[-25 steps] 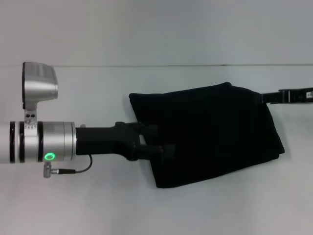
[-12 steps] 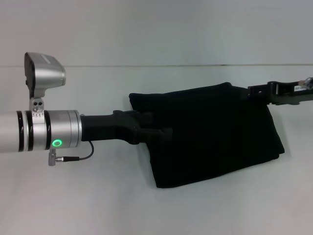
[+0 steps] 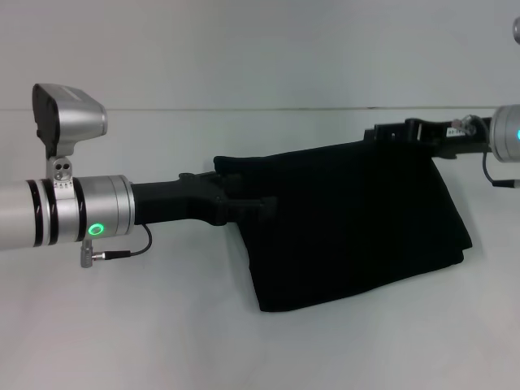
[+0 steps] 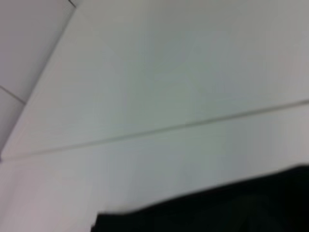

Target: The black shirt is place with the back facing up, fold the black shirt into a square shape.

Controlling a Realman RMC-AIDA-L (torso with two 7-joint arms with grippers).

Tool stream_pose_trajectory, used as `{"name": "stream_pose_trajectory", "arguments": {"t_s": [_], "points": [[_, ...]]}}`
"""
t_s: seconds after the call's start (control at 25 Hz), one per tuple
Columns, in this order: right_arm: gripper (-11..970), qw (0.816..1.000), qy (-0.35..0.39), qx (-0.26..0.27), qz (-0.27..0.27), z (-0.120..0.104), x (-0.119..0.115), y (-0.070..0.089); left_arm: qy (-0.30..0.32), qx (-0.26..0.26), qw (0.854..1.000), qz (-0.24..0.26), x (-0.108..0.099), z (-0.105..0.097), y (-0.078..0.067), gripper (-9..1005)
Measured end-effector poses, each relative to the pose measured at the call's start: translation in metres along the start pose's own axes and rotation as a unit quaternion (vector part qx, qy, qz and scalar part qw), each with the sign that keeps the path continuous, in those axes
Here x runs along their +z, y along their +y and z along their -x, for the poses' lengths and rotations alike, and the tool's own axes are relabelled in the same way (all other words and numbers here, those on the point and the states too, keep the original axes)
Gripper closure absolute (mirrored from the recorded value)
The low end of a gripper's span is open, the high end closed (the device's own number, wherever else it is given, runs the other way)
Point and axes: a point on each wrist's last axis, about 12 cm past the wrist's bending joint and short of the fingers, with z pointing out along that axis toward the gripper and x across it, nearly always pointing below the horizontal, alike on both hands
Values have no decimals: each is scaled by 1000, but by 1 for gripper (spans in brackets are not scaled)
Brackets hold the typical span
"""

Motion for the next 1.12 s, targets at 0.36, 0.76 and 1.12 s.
{"name": "stream_pose_trajectory", "arguments": {"t_s": [0.36, 0.76, 1.12], "points": [[153, 999, -46, -9, -7, 4, 8, 3, -2, 1, 1000, 7, 0, 2, 2, 140], [173, 996, -75, -23, -48, 0, 2, -16, -10, -33, 999, 32, 1, 2, 7, 145], [173, 993, -102, -19, -51, -3, -36, -46, -32, -185, 977, 105, 13, 4, 23, 151]]}}
